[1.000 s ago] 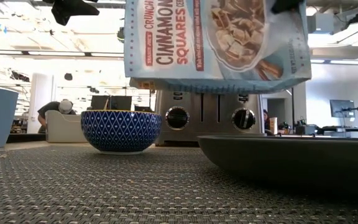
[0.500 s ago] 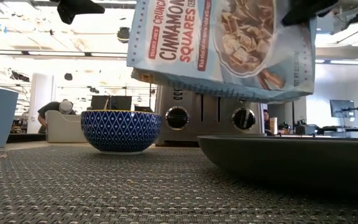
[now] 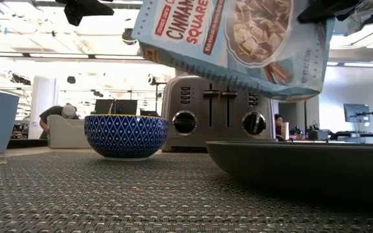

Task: Arrange a breakfast setting
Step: Pour the cereal from the blue cereal box into the yellow bowl

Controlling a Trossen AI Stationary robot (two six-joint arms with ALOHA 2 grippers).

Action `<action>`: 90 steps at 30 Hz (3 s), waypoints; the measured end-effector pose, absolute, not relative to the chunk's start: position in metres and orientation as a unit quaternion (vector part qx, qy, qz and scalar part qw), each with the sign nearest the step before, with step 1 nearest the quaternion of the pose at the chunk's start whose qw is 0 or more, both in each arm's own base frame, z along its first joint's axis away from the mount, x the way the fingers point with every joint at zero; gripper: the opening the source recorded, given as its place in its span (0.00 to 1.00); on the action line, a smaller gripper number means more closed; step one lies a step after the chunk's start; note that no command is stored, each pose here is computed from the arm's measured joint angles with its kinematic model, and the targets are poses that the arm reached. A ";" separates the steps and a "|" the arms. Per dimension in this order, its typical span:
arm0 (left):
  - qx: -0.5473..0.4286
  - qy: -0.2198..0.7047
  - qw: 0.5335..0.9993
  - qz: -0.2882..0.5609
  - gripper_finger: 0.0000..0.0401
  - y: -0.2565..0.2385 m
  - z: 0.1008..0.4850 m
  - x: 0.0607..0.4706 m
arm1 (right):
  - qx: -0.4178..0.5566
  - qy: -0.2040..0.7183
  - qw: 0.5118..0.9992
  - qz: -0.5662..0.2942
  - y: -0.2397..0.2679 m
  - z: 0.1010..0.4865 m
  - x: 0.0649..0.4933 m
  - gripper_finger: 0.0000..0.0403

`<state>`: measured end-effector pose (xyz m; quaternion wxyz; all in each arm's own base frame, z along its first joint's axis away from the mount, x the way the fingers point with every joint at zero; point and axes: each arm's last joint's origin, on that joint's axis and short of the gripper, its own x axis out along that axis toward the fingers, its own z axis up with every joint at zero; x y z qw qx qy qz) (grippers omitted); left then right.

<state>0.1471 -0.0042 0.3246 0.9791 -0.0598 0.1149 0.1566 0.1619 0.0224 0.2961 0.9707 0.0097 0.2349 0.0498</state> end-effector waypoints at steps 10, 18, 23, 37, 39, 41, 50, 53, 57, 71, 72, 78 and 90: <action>-0.069 0.091 0.978 0.177 0.53 -0.003 0.329 0.148 | 0.015 0.165 0.985 0.041 0.020 0.305 0.153 0.30; -0.069 0.092 0.979 0.171 0.79 -0.004 0.327 0.157 | 0.002 0.065 0.998 0.022 0.017 0.325 0.146 0.30; -0.046 0.095 0.985 0.139 0.85 -0.010 0.322 0.182 | -0.016 0.002 1.000 -0.002 0.016 0.337 0.148 0.30; 0.007 -0.079 0.995 0.059 0.85 -0.031 0.323 0.255 | -0.061 -0.067 0.996 -0.003 0.020 0.344 0.177 0.30; 0.012 -0.099 0.993 0.060 0.85 -0.032 0.323 0.260 | -0.063 -0.066 0.996 -0.003 0.021 0.343 0.183 0.30; 0.020 -0.122 0.990 0.063 0.84 -0.033 0.323 0.265 | -0.065 -0.069 0.996 0.003 0.023 0.341 0.188 0.30; 0.052 -0.184 0.979 0.072 0.54 -0.035 0.323 0.275 | -0.066 -0.068 0.995 0.005 0.026 0.333 0.209 0.30; 0.061 -0.186 0.978 0.072 0.32 -0.035 0.323 0.275 | -0.067 -0.067 0.996 0.005 0.026 0.332 0.212 0.30; 0.076 -0.183 0.978 0.072 0.05 -0.035 0.322 0.276 | -0.067 -0.063 0.996 0.004 0.026 0.331 0.213 0.33; 0.095 -0.133 0.983 0.081 0.05 -0.035 0.313 0.279 | -0.054 -0.040 0.998 0.006 0.023 0.335 0.191 0.65; 0.096 -0.126 0.983 0.087 0.05 -0.034 0.312 0.279 | -0.050 -0.035 0.998 0.006 0.022 0.335 0.187 0.66; 0.093 -0.089 0.987 0.093 0.03 -0.031 0.305 0.281 | -0.036 -0.006 0.999 0.002 0.019 0.336 0.167 0.68; 0.071 0.014 0.993 0.098 0.03 -0.029 0.283 0.284 | -0.048 0.047 0.998 0.007 0.022 0.322 0.180 0.69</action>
